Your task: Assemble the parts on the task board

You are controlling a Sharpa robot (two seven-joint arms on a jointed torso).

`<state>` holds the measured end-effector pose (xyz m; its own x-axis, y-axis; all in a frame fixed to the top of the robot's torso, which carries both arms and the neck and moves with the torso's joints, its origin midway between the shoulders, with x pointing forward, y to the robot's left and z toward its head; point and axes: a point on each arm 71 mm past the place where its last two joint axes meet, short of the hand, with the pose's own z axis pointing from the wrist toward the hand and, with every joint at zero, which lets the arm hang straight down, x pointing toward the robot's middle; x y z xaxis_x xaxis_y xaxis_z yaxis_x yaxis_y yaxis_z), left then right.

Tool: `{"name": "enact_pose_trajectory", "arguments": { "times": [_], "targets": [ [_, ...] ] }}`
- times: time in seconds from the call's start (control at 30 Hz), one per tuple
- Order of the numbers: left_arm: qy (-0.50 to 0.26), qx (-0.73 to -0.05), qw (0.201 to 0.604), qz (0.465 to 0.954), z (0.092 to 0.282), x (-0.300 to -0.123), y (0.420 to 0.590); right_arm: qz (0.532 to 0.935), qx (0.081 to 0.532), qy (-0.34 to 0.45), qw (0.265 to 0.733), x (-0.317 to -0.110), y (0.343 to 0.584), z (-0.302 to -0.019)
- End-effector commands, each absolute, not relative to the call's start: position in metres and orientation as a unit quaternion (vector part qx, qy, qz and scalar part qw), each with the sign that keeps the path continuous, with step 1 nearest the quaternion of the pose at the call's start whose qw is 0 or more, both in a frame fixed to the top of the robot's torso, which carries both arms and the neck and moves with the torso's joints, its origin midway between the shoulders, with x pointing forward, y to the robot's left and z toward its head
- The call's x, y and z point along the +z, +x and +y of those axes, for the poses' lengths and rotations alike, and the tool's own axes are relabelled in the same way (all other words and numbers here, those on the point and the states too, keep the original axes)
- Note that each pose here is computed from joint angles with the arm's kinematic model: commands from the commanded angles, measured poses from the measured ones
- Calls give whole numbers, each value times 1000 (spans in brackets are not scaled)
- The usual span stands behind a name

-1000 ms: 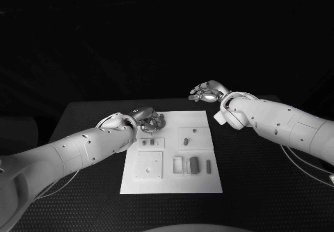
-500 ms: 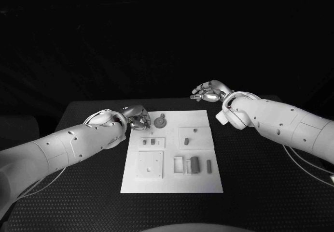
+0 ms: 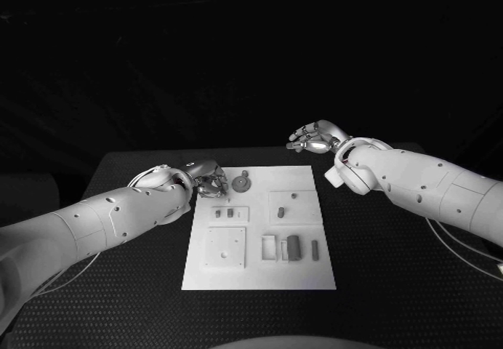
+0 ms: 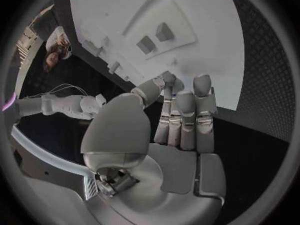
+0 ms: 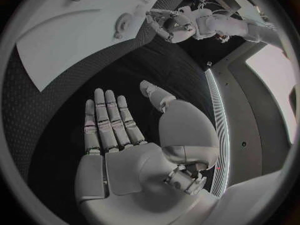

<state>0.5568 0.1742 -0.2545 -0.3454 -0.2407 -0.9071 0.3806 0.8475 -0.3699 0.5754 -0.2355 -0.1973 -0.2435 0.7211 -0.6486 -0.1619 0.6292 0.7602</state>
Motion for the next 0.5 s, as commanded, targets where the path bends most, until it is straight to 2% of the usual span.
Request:
{"name": "enact_pose_trajectory", "arguments": {
  "times": [0.03,0.5],
  "targets": [
    [51,-269,563,780,173,-257,557,690,385,198,580,-197,575,-234],
    [60,-262,550,791,172,-264,555,690,386,198,580,-197,575,-234]
  ]
}}
